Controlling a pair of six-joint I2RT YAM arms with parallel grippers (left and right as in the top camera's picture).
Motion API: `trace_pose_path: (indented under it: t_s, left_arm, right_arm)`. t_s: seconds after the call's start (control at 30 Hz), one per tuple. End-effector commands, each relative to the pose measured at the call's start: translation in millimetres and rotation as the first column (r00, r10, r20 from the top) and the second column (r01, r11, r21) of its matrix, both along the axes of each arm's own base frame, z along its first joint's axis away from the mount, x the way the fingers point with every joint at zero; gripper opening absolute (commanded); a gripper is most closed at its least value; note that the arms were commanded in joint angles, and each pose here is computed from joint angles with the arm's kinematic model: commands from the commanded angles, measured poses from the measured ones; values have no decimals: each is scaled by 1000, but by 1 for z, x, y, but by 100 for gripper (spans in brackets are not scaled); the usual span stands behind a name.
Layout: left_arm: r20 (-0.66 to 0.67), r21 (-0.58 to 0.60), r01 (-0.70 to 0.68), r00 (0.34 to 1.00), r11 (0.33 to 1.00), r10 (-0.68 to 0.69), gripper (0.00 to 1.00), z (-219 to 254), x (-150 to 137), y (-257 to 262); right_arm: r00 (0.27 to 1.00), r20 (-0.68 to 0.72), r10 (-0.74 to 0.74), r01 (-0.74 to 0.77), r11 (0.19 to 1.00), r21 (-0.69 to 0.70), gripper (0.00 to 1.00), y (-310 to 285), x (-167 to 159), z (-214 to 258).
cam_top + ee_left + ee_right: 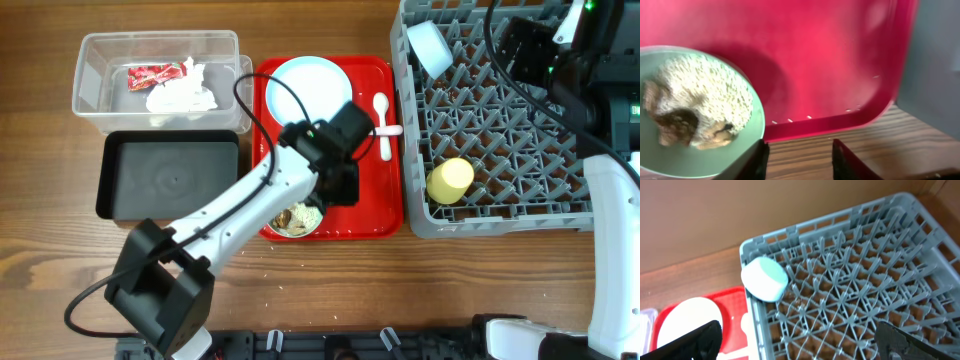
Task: Sort waste into correct bins and load items into the dishwasher rack
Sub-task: 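Grasp the green bowl with the left gripper and move it over the black tray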
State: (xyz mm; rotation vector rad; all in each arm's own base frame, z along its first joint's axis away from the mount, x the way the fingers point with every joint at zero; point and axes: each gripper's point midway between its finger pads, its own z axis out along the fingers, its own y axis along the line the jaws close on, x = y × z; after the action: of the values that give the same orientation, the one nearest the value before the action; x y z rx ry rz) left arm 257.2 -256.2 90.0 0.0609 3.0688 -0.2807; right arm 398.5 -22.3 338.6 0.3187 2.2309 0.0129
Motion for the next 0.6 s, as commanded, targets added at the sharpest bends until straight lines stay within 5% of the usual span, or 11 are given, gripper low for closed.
trace_pose_path:
  t_s: [0.0,0.17,0.27,0.4,0.57]
  left_arm:
    - [48,87,-107,993,990,104,34,-27,1,20]
    - [67,149,-122,991,981,113,30,-62,0,34]
    - [59,173,-117,992,978,108,7,-73,1,36]
    - [58,174,-116,992,978,108,4,-73,0,36]
    - [73,49,23,997,999,-26,4,11,13,24]
  right_arm:
    - [1000,-24,17,-17,999,35,100,6,-1,-6]
    - [998,-59,17,-15,999,36,100,6,-7,-13]
    - [998,-66,18,-15,999,36,100,6,-8,-14]
    - [997,-73,17,-15,999,36,100,6,-9,-15]
    - [997,-79,18,-15,999,36,100,6,-10,-16]
